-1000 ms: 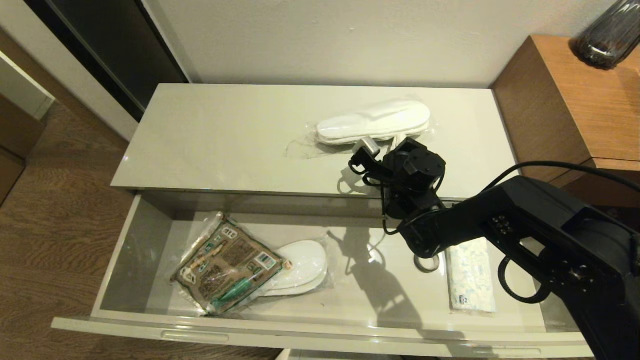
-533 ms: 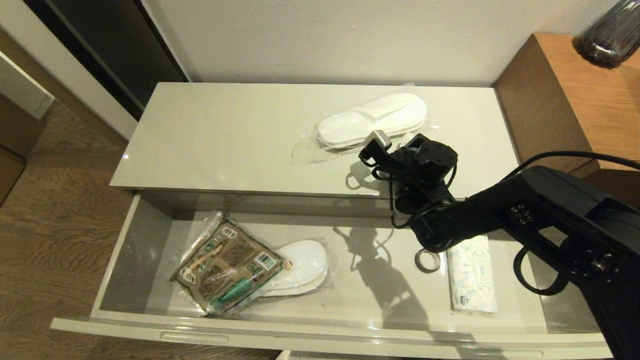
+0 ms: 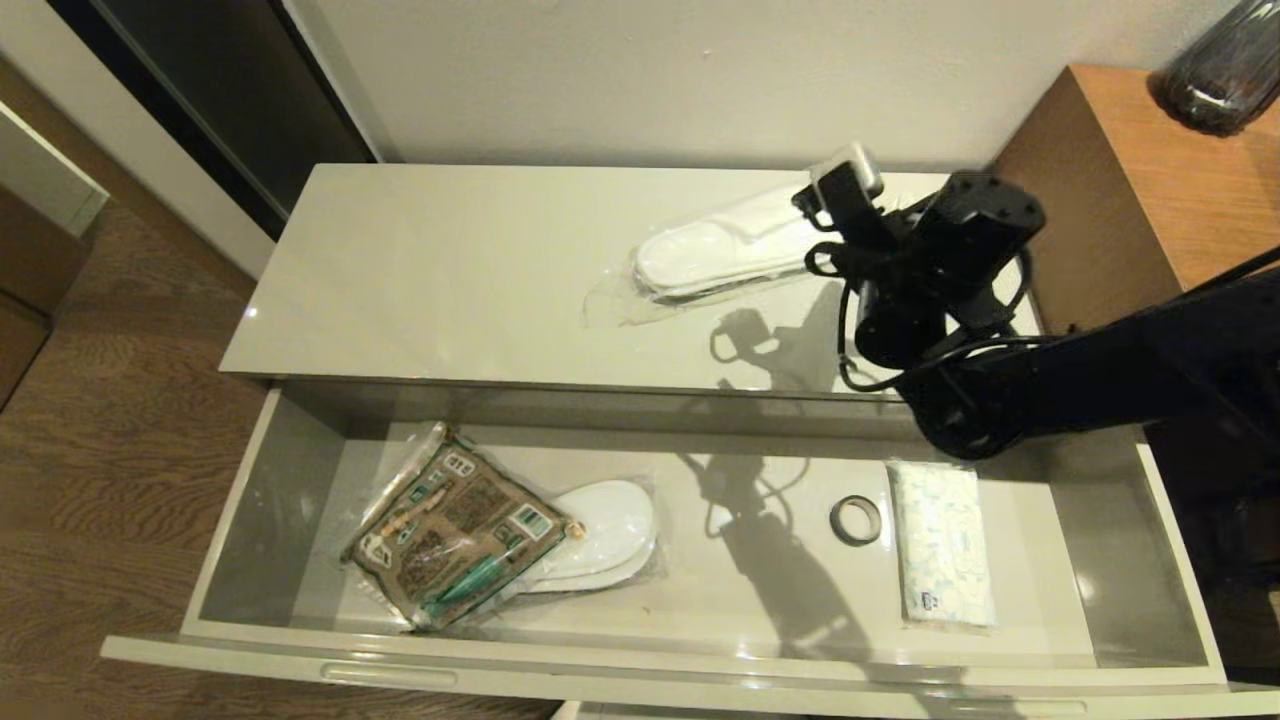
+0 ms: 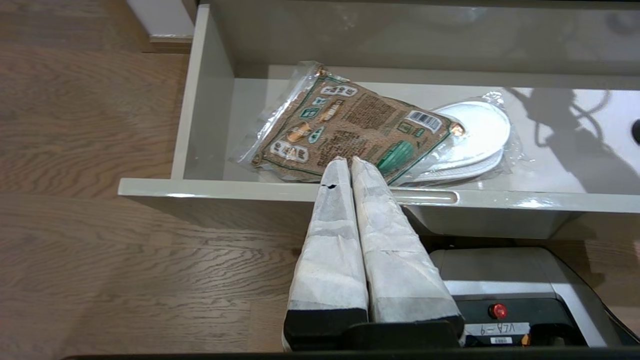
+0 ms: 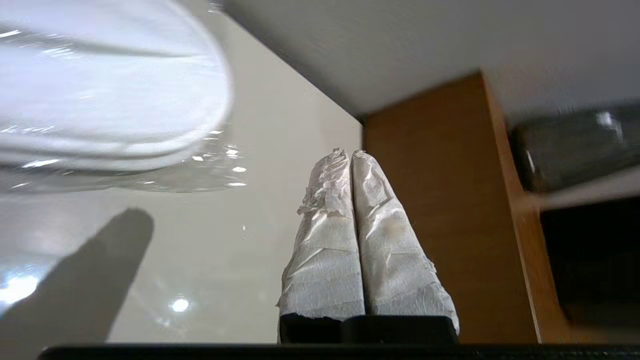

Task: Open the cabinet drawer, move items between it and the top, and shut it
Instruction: Pick up the disposable slippers on the table

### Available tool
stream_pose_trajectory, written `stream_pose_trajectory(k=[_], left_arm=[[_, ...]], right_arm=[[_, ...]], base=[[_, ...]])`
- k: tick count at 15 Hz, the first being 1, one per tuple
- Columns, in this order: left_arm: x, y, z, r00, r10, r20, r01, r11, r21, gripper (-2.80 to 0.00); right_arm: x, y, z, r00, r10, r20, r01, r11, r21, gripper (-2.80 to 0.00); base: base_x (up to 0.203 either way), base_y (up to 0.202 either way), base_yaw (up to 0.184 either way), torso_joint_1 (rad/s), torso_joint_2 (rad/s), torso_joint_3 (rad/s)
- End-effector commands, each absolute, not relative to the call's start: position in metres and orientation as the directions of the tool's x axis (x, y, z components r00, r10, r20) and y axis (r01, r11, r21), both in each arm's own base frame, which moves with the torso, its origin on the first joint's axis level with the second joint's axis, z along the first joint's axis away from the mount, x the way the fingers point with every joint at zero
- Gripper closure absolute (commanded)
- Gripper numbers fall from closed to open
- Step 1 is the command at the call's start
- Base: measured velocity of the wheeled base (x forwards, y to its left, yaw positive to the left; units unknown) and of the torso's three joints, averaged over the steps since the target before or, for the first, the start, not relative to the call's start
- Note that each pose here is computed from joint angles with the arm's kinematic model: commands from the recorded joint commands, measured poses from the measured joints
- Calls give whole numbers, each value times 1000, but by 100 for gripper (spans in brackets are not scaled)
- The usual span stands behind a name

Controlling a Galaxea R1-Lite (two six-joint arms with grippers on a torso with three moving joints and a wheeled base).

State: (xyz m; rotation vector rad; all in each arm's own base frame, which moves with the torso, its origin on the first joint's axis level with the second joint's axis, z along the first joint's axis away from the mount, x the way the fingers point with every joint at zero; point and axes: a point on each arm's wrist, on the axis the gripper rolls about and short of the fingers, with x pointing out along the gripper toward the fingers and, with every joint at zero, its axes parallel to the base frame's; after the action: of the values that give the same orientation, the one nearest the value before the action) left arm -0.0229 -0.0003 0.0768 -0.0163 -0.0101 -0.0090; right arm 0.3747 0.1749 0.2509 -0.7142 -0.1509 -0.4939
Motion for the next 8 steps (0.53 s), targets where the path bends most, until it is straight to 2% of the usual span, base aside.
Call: stream_pose_trajectory(k=[1, 4, 6, 8], left_arm=[[-23, 0, 77, 1000, -8, 9, 8, 1000, -17, 0], [-23, 0, 77, 1000, -9, 9, 9, 1000, -17, 0], [-23, 0, 77, 1000, -9, 9, 9, 1000, -17, 0], [-23, 0, 77, 1000, -8, 9, 8, 1000, -17, 0]], right_arm=[[335, 155, 309, 845, -439, 304, 531, 748, -397, 0], [287, 144, 366, 817, -504, 282, 553, 823, -131, 0], [253, 123, 412, 760, -581, 292, 577, 810, 109, 0], [227, 97, 434, 727, -622, 291, 585, 783, 214, 0]], base=[[0, 0, 0, 0, 0, 0], [0, 0, 0, 0, 0, 0], [0, 0, 0, 0, 0, 0], [0, 0, 0, 0, 0, 0]])
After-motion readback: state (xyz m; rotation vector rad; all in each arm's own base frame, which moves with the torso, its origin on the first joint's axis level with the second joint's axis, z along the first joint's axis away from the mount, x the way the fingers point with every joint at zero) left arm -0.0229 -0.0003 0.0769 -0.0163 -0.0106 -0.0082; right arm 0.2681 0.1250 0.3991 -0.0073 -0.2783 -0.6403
